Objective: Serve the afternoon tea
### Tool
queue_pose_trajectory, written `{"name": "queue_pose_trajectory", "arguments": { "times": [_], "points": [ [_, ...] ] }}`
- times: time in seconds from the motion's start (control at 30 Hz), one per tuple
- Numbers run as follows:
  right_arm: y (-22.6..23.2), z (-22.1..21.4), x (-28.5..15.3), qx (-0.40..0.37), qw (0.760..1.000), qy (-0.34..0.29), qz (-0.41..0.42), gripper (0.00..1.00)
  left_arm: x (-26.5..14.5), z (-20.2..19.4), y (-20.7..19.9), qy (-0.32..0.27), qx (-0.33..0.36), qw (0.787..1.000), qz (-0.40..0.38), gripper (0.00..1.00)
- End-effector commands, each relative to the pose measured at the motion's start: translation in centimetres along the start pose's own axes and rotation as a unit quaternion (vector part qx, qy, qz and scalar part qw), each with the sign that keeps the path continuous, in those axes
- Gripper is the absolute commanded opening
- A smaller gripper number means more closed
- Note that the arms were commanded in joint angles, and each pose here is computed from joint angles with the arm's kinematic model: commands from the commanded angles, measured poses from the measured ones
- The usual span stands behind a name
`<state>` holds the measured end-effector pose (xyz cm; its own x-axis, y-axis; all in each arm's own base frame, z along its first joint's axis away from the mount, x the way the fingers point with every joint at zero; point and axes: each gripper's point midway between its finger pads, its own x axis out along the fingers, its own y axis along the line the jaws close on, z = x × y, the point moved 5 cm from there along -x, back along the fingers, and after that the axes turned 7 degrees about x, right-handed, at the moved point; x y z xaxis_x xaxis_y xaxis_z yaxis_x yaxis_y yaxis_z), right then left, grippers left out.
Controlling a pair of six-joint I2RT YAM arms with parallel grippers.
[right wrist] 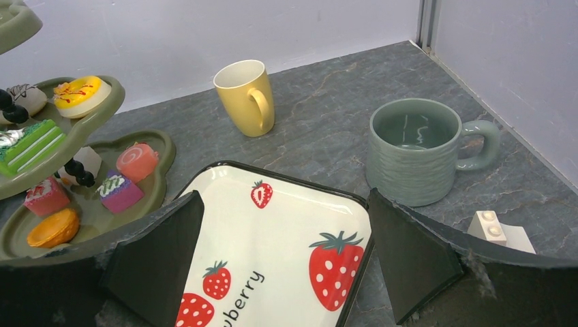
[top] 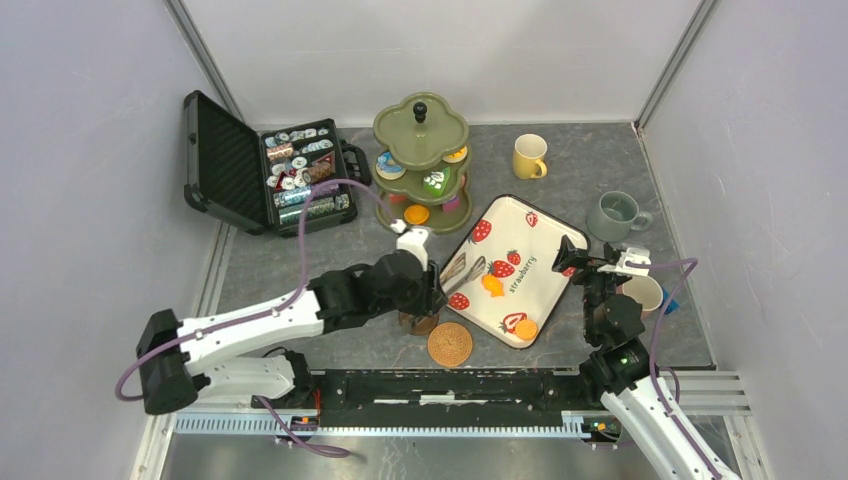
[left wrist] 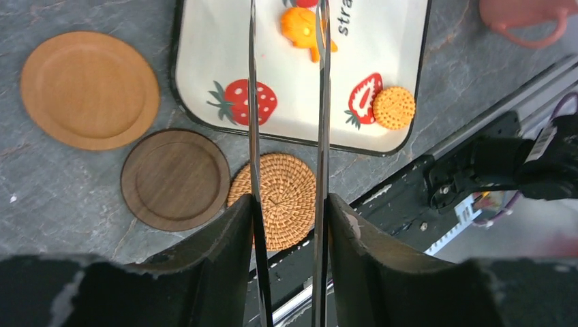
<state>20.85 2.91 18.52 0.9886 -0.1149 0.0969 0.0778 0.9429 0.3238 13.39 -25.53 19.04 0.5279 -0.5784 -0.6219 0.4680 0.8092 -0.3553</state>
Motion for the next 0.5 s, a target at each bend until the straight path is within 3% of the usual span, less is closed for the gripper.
{"name": "queue_pose_trajectory", "arguments": {
  "times": [0.0,0.17,0.47],
  "points": [
    [0.4,0.7,0.1,0.013,1.0,-0.015,0.005,0.98,0.4,1.6,-2.8,-0.026,0.086,0.996,0.023,0.5],
    [0.4,0.7,0.1,0.01,1.0,-0.012,0.007,0.98,1.2,1.5,-4.5,-0.006,0.162,0.985,0.051,0.54],
    [0.4,0.9,0.0,0.013,1.0,-0.015,0.006,0.98,3.5,1.1,-6.1,0.039,0.192,0.979,0.051,0.59]
  ]
}}
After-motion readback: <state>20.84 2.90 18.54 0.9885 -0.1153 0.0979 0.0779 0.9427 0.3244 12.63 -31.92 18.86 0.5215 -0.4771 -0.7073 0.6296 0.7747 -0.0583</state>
